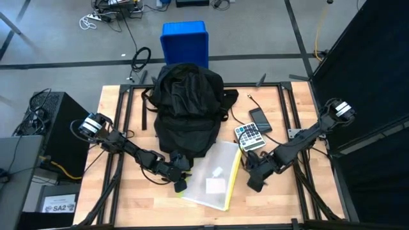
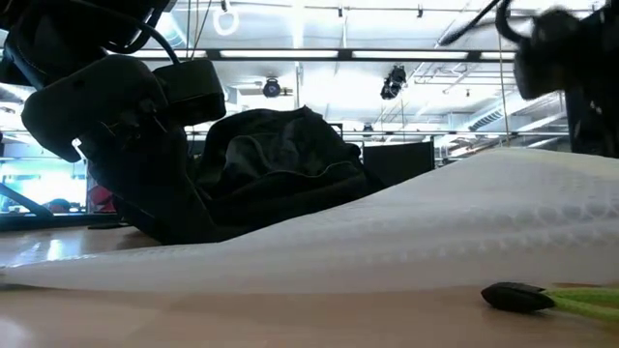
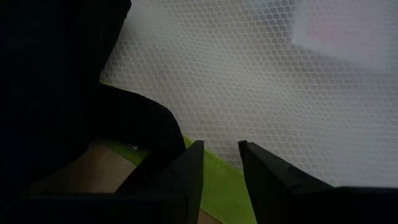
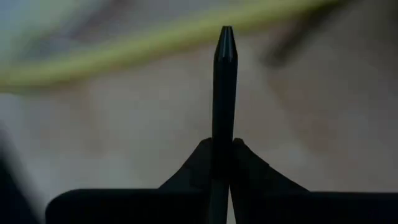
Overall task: Unpack backpack
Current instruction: Put the black ballpen into the yellow zipper pouch
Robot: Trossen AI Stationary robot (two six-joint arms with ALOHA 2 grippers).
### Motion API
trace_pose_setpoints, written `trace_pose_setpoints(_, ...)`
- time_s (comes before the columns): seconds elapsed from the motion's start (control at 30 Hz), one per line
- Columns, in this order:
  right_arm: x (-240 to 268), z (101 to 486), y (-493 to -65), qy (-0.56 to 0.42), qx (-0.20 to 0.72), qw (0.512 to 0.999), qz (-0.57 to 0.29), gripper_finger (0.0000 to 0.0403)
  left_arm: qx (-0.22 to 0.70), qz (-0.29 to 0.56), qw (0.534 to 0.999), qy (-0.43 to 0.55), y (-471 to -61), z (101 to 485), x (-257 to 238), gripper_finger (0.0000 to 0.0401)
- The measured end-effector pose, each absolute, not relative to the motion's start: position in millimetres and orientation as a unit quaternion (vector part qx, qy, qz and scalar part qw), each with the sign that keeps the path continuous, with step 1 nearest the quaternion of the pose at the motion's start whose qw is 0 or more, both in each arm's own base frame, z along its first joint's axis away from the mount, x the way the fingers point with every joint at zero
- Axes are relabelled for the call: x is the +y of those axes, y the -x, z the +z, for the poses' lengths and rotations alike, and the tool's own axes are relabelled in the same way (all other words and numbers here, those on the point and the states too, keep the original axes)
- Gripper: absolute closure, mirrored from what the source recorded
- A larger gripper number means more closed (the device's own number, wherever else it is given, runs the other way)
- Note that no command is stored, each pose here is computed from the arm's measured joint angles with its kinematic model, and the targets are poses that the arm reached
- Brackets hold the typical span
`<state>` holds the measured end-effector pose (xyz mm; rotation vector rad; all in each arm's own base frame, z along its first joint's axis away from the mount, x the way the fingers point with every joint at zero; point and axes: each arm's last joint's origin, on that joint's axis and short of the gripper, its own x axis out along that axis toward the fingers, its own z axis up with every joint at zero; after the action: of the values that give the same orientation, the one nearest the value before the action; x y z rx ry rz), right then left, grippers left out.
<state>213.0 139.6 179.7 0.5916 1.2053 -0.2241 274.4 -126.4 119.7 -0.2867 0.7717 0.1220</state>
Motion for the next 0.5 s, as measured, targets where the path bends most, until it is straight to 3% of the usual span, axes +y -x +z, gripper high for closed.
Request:
trace_pose_setpoints(0.27, 138.1, 179.3, -230.4, -0.328, 0.55, 0.767, -0.051, 0.0402, 0.374, 0.059, 0.915, 0.14, -274.5, 119.8, -126.5, 0.0314)
trace_pose_setpoints(0.5, 122.4, 154.6, -253.7, -0.336, 0.577, 0.744, -0.041, 0.0402, 0.373, 0.059, 0.915, 0.14, -274.6, 119.9, -126.5, 0.0314)
